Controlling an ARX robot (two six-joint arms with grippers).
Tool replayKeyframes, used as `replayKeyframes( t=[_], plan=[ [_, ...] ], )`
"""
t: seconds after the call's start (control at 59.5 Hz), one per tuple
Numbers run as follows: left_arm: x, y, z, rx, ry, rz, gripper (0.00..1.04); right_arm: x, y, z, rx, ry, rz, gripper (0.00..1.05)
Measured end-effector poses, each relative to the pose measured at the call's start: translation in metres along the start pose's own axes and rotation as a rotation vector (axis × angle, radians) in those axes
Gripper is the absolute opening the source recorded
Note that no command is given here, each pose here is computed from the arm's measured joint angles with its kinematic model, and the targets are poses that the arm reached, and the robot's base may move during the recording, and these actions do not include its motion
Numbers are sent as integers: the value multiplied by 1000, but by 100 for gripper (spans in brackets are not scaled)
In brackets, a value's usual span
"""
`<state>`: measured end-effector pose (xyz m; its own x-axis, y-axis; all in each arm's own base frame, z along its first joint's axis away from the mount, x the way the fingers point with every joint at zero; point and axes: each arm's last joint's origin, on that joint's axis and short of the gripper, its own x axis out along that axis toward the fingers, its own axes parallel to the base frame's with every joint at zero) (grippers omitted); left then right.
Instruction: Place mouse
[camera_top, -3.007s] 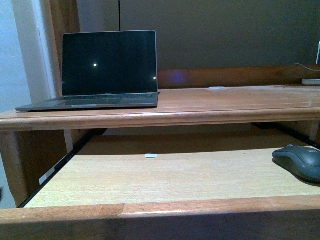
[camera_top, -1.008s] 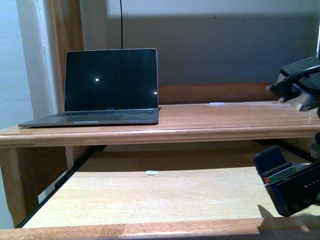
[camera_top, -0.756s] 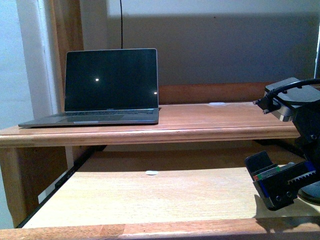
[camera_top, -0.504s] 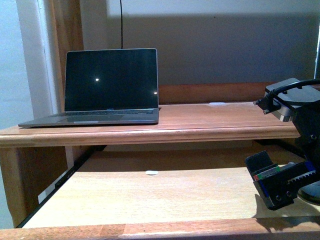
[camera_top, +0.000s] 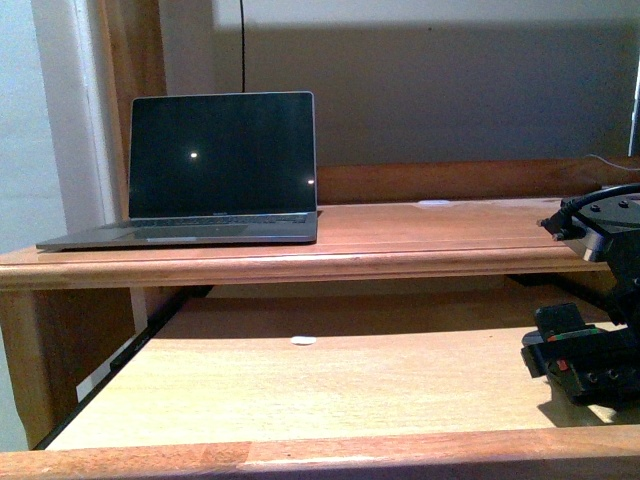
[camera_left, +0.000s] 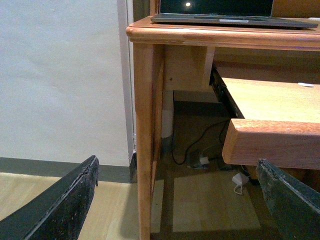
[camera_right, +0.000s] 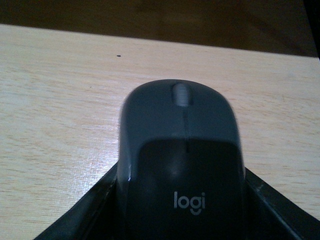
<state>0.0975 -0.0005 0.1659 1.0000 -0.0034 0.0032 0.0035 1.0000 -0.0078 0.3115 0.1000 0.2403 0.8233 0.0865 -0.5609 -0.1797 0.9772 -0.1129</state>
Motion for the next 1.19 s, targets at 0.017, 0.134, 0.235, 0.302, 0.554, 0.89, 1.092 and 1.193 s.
replayKeyframes(
  t=[0.017,0.134,0.235,0.302,0.554,0.89,1.092,1.193],
  plan=[
    [0,0,0,0,0,0,97,0,0,0,1,-1,-1,56],
    [0,0,0,0,0,0,97,-3,-6,2,12,-14,-15,56],
    [0,0,0,0,0,0,97,-11,-11,6,24,-41,-15,56],
    [0,0,0,0,0,0,97,-25,-17,13,35,-76,-16,56],
    [0,0,0,0,0,0,97,-59,-28,52,66,-183,-4,56],
    [0,0,0,0,0,0,97,-31,33,132,15,-226,13,56],
    [0,0,0,0,0,0,97,5,66,163,-10,-212,-34,56],
    [0,0,0,0,0,0,97,21,74,171,-28,-206,-72,56]
  ],
)
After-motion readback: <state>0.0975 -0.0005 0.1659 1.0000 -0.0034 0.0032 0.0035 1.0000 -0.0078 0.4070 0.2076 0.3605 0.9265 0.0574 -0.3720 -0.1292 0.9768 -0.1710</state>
